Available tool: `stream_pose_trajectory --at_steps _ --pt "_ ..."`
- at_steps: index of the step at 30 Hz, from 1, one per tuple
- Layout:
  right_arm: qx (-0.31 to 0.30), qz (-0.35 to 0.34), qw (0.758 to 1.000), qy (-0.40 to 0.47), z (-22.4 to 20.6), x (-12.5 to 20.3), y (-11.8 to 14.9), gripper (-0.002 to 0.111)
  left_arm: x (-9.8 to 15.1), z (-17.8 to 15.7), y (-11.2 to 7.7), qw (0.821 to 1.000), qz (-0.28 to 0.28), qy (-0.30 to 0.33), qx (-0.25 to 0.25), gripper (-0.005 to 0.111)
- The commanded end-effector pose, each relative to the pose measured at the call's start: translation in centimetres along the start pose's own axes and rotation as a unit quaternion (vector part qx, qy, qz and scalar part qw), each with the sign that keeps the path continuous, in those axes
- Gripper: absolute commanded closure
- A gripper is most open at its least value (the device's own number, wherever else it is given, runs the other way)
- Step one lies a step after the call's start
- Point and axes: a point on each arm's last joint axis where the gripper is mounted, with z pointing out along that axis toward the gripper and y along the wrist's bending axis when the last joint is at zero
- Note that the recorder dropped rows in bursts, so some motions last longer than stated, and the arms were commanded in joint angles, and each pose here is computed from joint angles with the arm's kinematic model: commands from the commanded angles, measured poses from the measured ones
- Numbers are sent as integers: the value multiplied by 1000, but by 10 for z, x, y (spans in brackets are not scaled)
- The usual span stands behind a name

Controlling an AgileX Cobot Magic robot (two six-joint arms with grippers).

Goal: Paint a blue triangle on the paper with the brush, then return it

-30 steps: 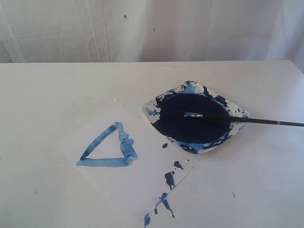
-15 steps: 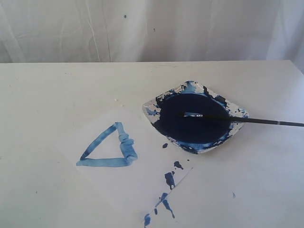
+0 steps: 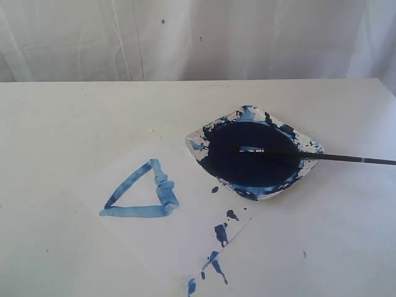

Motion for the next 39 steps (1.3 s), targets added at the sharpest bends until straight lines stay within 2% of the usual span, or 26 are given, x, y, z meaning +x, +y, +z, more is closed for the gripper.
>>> stream_pose_trajectory --at_steps 1,13,39 --pt "2 -8 1000 -3 0 0 0 108 1 0 0 1000 -3 -2 0 107" --pt "-36 -20 999 -3 0 0 5 108 1 0 0 1000 -3 -2 0 107" --pt "-37 -14 999 6 0 2 5 108 1 0 0 1000 -3 -2 0 107"
